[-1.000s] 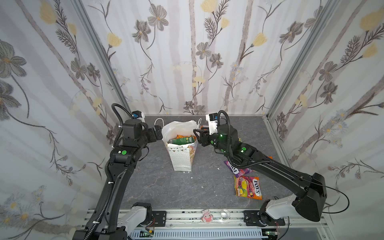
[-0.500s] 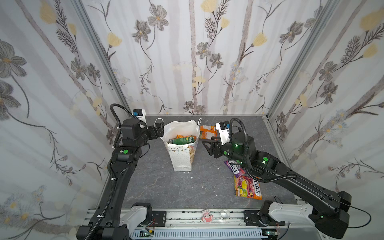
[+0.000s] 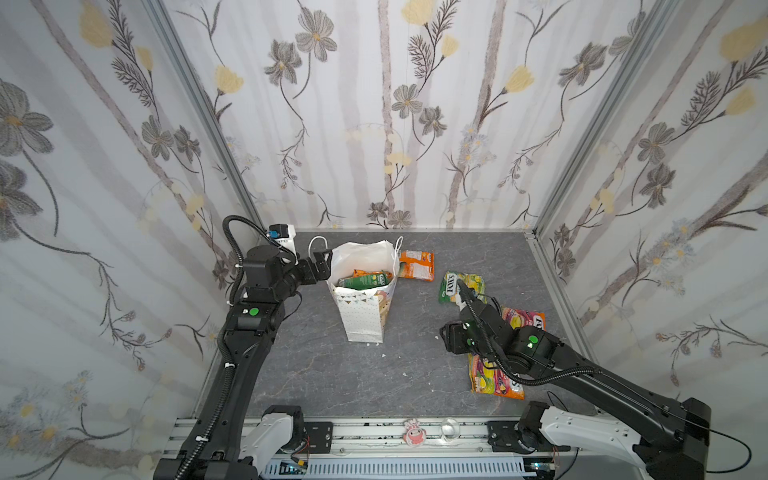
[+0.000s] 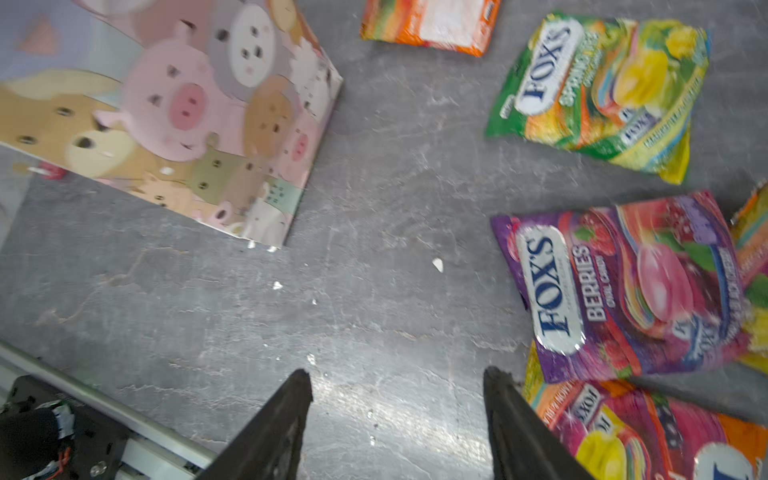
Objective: Place the snacks into the paper bag
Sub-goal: 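Open the right gripper and withdraw it while the left gripper returns to the bag rim, then lower the right gripper onto the multicolour Fox's fruits pack and close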
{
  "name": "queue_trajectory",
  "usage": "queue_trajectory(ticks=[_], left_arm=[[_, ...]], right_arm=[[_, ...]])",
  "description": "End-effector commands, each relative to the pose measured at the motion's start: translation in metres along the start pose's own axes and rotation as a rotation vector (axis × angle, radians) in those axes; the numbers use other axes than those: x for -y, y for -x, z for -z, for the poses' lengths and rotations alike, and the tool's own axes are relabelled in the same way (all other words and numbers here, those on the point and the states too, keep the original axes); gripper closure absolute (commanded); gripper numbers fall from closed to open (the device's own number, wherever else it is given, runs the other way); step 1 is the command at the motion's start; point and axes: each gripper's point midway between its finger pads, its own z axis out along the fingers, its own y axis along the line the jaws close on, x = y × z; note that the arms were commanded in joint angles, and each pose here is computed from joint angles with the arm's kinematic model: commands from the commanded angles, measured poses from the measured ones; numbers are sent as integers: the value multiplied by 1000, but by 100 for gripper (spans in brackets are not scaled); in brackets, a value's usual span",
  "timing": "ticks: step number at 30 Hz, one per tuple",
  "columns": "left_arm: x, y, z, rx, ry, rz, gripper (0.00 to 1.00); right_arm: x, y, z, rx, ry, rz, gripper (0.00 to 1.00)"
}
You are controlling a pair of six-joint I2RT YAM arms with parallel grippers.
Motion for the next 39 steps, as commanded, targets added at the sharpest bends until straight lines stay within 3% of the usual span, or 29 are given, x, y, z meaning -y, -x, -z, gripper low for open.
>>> queue_trajectory(ticks=[1, 7, 12, 30, 39], left_arm=[[3, 4, -1, 20, -18, 18, 0], [5, 1, -4, -3, -35, 27, 0], [3, -2, -6, -10, -31, 21, 0], [1, -5, -8, -27, -22, 19, 0], [1, -5, -9, -25, -25, 25, 0]], right_arm=[[35, -27, -7, -51, -138, -119, 35], [62, -96, -34, -221, -201, -224, 36], [68, -123, -41, -270, -197, -257, 35], [96, -117, -39, -196, -333, -243, 29], [86, -132, -53, -240, -255, -251, 31]])
